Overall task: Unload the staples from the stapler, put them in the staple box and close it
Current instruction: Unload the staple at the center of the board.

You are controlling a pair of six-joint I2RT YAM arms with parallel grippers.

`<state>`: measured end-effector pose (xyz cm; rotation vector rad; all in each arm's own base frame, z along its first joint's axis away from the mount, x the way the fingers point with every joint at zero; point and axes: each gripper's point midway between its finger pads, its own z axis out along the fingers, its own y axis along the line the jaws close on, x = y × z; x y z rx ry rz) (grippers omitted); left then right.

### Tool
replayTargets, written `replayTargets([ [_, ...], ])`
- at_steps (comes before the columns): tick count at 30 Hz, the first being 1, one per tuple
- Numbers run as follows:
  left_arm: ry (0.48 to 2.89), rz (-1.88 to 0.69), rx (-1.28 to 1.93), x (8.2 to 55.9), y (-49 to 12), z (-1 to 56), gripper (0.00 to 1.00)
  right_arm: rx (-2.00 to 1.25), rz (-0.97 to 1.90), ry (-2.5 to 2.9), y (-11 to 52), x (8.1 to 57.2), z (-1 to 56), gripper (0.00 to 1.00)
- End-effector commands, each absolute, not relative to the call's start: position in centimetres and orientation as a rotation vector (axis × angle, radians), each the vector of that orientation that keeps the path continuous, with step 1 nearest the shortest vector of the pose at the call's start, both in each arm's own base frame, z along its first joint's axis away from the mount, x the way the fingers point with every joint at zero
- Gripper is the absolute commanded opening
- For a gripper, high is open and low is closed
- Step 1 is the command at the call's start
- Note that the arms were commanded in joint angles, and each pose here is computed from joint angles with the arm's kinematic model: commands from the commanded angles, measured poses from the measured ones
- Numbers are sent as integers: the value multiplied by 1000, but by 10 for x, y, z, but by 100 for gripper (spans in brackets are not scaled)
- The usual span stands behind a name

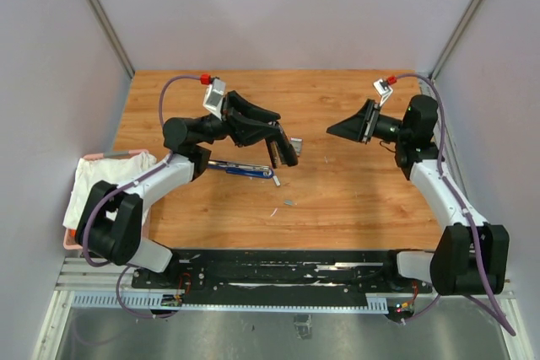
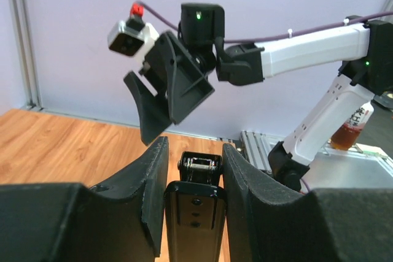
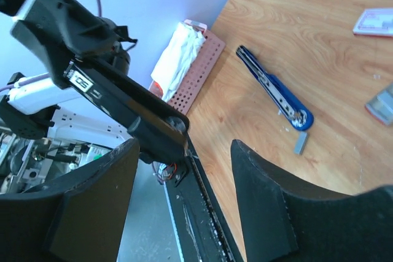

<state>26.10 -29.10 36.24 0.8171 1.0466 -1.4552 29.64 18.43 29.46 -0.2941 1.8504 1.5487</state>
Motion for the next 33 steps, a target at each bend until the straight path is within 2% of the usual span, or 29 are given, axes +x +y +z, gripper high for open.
replayTargets([
  [1,912,-1408,796,254,-284,391,0,-174,1509,1845,179,299,277,61],
  [5,991,-1404,781,263,-286,371,0,-613,1586,1724,209,263,294,52],
  [11,1042,-1372,755,271,-285,359,0,-977,1211,1567,238,240,258,69],
  [14,1039,-1374,757,269,-284,364,0,-1011,1100,1552,250,245,247,76],
  [18,1017,-1380,768,264,-283,371,0,-1109,1053,1596,263,243,225,77],
  [30,1015,-1408,810,256,-284,365,0,-1262,996,1556,300,246,211,76],
  [33,995,-1417,847,248,-284,364,0,-1266,998,1546,308,251,212,71],
])
